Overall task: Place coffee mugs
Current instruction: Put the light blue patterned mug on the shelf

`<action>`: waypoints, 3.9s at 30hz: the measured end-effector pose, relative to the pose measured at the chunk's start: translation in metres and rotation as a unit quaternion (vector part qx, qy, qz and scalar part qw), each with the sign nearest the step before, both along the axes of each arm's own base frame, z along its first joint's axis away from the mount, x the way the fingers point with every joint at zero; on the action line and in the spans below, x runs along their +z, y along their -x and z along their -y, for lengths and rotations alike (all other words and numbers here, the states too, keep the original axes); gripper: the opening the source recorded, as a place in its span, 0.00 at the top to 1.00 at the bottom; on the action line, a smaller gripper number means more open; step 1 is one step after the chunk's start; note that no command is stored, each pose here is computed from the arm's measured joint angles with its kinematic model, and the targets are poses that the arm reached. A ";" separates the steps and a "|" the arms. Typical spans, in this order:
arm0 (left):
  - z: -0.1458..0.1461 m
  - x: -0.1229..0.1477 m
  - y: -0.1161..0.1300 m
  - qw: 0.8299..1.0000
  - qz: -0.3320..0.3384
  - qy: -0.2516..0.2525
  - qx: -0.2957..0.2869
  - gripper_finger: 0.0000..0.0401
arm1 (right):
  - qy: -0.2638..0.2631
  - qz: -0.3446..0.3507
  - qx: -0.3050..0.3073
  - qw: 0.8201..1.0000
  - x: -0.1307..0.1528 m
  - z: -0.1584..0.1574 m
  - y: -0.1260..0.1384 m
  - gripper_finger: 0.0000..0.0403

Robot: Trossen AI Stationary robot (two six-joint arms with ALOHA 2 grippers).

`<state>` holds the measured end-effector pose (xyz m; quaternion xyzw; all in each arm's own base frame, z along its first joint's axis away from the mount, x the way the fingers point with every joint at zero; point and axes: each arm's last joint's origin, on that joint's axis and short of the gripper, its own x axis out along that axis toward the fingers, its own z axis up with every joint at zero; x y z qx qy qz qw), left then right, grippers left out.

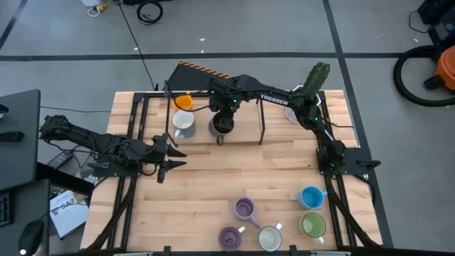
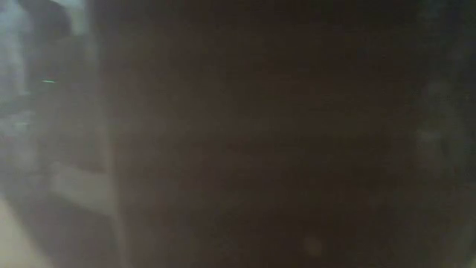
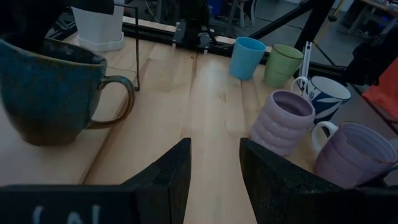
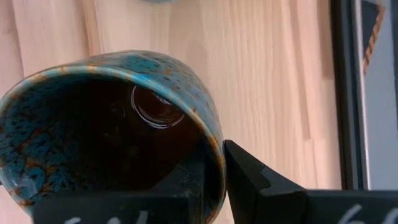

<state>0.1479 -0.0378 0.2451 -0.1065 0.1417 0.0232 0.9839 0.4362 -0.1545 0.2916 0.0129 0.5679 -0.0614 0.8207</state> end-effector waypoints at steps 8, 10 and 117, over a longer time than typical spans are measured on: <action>-0.001 0.000 0.000 1.000 0.000 0.000 0.004 0.65 | 0.000 -0.040 -0.008 0.999 0.001 0.001 0.010 0.89; -0.001 0.000 0.000 1.000 0.001 -0.002 0.009 0.65 | 0.000 -0.041 -0.005 0.999 0.002 0.001 0.011 0.89; 0.011 -0.052 -0.118 0.973 -0.132 -0.130 0.135 0.65 | 0.120 0.141 0.016 0.983 -0.003 -0.067 0.085 0.74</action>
